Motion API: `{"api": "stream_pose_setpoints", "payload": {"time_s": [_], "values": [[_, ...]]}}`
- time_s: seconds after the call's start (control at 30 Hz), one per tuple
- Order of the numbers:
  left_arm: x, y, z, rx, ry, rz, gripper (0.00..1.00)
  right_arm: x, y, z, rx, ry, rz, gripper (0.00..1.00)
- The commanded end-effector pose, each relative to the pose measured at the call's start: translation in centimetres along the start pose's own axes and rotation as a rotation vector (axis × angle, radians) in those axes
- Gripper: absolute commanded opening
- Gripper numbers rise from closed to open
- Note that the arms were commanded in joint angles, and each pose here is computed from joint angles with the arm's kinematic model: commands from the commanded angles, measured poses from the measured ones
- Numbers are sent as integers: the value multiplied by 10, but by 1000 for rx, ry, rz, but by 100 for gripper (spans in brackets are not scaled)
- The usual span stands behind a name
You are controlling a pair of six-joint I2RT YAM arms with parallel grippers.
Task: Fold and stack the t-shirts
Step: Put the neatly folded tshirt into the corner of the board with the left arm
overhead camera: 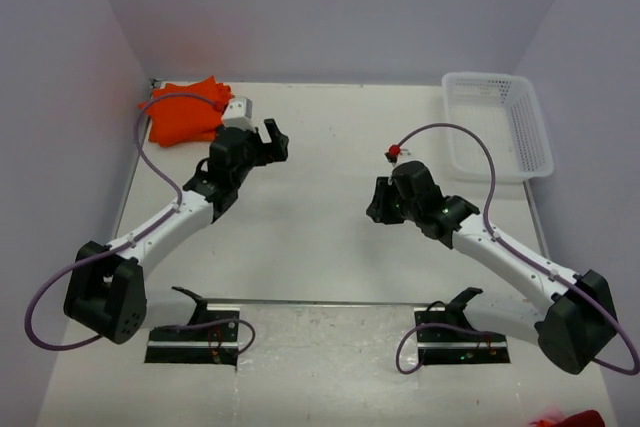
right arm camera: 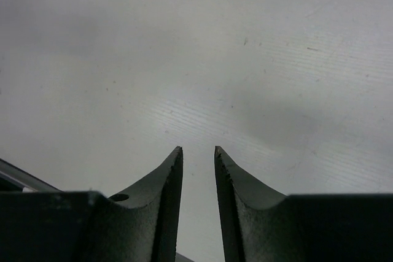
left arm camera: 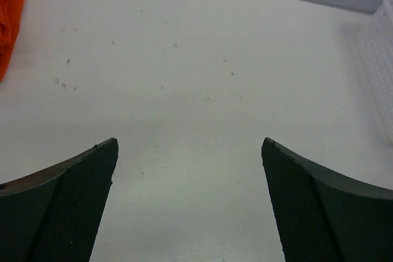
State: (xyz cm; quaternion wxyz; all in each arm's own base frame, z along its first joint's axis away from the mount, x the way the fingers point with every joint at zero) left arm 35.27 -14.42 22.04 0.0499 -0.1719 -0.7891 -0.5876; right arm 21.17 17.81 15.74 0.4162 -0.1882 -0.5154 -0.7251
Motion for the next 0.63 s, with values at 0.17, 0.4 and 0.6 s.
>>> {"api": "stream_pose_setpoints", "payload": {"time_s": [0.17,0.4,0.6], "values": [[36,-28,-13,-233,58,19,100,21,38,26,43,147,-212,33],[51,-37,-36,-296,98,-4,100,36,60,39,106,177,-261,36],[54,-68,-47,-381,125,29,100,36,73,42,138,156,-290,37]]}}
Point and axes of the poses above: each gripper's point midway between its finger pads, its own x axis back along the fingers, its own z axis along the line the jaws close on, y = z × x, the point moved 5 cm from there along x, back along the fingers, and after that the axes turned 4 degrees about -x, right-handed, at the moved point
